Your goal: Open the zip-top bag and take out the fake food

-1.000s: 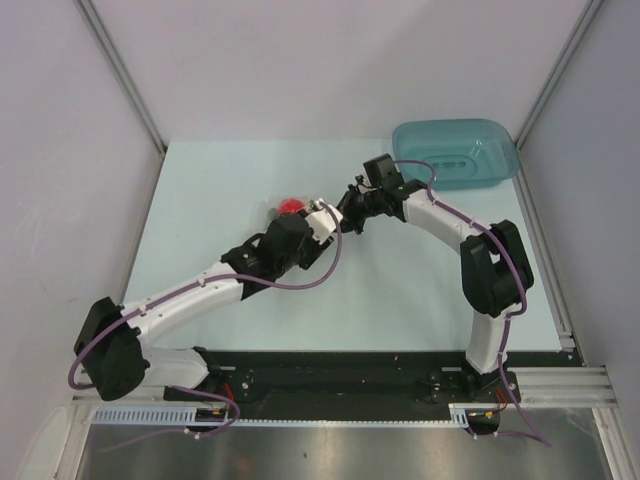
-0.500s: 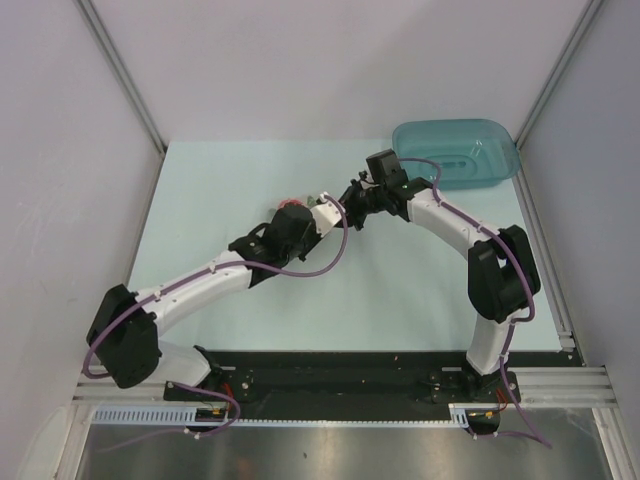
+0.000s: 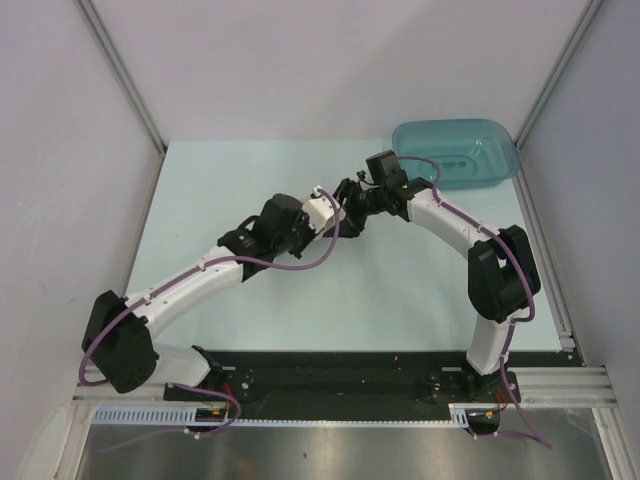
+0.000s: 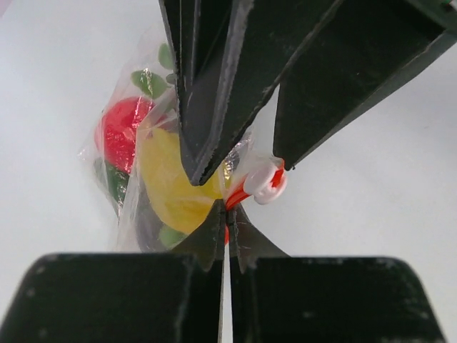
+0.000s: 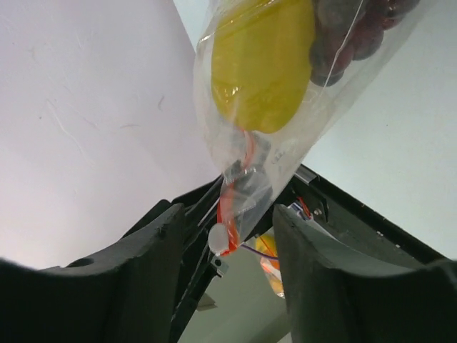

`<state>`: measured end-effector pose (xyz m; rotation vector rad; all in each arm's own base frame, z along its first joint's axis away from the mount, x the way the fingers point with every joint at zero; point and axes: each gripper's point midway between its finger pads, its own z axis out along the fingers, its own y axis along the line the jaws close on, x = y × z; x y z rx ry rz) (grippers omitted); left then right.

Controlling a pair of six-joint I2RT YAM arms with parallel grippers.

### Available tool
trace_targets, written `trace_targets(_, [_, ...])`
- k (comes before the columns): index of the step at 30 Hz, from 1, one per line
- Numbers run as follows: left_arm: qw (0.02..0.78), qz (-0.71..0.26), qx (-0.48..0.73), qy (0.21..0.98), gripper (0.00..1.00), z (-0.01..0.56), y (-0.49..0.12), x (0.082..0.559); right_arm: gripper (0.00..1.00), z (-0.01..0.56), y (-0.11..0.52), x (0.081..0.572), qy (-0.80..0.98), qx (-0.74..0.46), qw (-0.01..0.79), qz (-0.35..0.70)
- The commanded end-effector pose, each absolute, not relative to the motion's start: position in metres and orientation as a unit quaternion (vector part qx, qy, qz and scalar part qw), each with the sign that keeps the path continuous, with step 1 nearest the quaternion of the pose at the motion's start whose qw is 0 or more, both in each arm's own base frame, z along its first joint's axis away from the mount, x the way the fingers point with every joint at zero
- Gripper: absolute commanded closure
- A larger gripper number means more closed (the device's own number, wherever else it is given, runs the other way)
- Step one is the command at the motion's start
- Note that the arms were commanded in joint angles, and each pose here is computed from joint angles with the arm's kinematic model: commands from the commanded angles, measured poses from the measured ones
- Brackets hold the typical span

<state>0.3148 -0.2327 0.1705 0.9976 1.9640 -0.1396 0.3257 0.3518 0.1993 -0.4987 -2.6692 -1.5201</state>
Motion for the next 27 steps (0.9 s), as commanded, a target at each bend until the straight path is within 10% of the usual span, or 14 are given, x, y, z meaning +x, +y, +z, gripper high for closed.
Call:
trace_targets(1, [0.497, -0.122, 0.396, 0.762, 1.00, 0.207, -0.249, 0.306, 0.38, 0.219, 0.345, 0.311, -0.858, -0.132, 0.012, -0.497])
trace_targets(10, [0.493, -0.134, 0.393, 0.764, 1.00, 0.204, -0.250, 0.303, 0.30, 0.219, 0.337, 0.307, -0.845, -0.206, 0.050, -0.490])
trace_targets(27, [0.488, -0.145, 0.385, 0.770, 1.00, 0.202, -0.250, 0.298, 0.58, 0.195, 0.340, 0.300, -0.834, -0.313, 0.103, -0.443])
